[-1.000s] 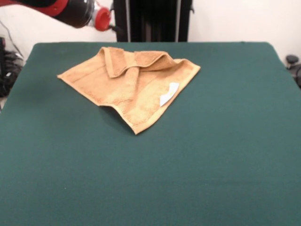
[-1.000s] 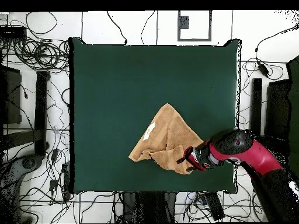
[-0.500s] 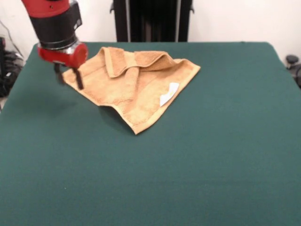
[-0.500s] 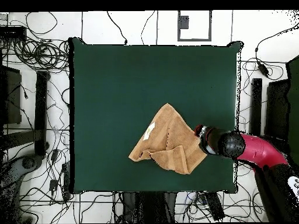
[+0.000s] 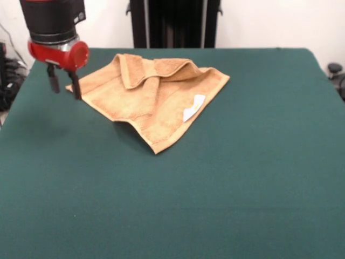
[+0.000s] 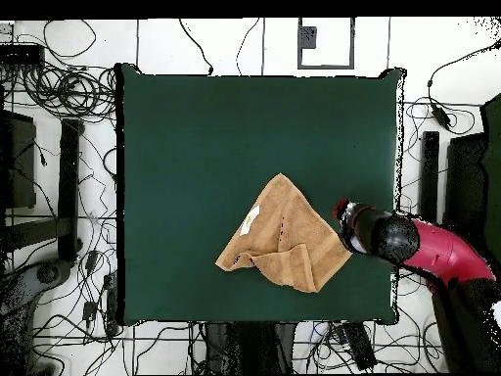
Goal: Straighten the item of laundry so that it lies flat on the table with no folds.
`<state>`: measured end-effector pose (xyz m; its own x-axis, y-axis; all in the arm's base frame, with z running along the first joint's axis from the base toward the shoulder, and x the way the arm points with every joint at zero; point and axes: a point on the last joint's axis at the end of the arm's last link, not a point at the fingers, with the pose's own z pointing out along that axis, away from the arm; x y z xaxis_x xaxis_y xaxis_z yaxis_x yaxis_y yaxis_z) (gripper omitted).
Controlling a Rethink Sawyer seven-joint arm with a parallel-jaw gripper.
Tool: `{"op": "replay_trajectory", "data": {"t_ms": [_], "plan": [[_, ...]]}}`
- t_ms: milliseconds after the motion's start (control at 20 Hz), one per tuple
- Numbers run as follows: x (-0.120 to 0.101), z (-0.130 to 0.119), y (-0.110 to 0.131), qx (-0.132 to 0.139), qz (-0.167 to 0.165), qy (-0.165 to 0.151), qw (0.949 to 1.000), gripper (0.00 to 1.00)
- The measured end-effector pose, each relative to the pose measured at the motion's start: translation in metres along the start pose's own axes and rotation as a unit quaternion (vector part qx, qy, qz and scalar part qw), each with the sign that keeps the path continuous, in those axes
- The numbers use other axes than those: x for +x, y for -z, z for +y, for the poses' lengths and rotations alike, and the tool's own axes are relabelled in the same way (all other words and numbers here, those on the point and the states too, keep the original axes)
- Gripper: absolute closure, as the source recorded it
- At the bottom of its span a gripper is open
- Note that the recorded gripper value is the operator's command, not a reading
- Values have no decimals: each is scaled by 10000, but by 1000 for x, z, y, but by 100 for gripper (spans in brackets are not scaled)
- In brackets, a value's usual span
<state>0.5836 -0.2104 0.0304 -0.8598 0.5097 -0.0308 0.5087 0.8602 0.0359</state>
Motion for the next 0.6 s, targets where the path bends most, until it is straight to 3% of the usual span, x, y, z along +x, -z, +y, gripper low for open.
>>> {"op": "replay_trajectory", "data": {"t_ms": [100, 200, 300, 350, 500, 550, 600], "plan": [[6, -1, -1, 1, 364, -155, 9992, 0], [17, -1, -6, -3, 945, -334, 9950, 0], [28, 0, -11, -16, 1366, -433, 9897, 0], [37, 1, -17, -31, 1718, -495, 9839, 0], [47, 2, -23, -50, 2024, -541, 9778, 0], [54, 3, -30, -76, 2248, -584, 9726, 0], [56, 3, -33, -91, 2329, -605, 9706, 0]]}}
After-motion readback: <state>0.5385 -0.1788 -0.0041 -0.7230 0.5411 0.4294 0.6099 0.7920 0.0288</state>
